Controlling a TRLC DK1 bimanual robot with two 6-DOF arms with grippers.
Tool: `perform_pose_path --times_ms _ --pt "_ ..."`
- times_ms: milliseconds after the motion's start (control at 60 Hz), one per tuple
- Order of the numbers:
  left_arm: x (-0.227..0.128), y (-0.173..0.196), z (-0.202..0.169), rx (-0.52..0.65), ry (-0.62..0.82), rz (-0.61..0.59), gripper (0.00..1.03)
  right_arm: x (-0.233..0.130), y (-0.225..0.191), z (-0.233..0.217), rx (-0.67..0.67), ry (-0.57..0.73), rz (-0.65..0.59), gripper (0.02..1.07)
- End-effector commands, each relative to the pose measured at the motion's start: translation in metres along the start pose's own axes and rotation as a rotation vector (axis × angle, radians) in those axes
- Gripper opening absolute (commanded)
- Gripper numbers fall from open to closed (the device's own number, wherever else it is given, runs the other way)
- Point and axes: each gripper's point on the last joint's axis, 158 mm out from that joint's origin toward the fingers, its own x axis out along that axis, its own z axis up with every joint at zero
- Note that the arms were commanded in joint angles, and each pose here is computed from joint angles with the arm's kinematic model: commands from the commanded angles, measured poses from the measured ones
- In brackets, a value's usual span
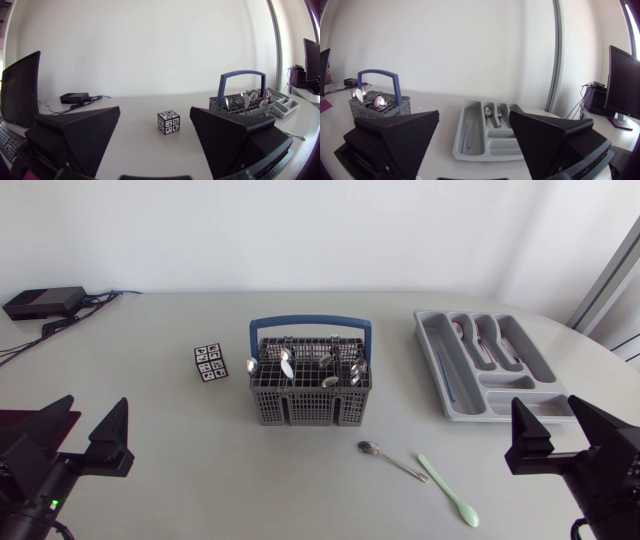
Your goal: Transfer all utensils from the basket to the drawer tray.
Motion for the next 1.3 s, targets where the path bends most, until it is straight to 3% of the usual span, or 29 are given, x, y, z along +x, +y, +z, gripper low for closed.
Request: perform_pose_path --times_ms 0,350,650,883,1033,1283 --pt "0.001 -0.001 -0.02 -0.028 0.042 0.001 0.99 0.001 0.003 -0.011 0.021 0.022 0.01 1.03" --pt "0.001 0.008 -0.017 -0.01 0.032 0.043 0.99 0.001 0.002 -0.01 0.015 0.018 0.008 1.03" --pt "-0.005 0.014 0.026 -0.012 -0.04 0.063 0.97 -0.002 0.004 0.013 0.026 -0.029 0.013 1.03" --pt "0.004 0.014 0.048 -0.022 0.037 0.051 0.96 0.001 0.01 0.034 0.036 -0.031 0.035 1.03" --pt "0.019 0.012 0.057 -0.088 0.115 0.042 0.93 0.015 0.013 0.041 0.063 0.056 0.049 1.03" --pt "0.048 0.001 0.037 -0.056 0.389 0.012 0.93 0.038 0.042 0.036 0.076 0.32 0.135 1.02"
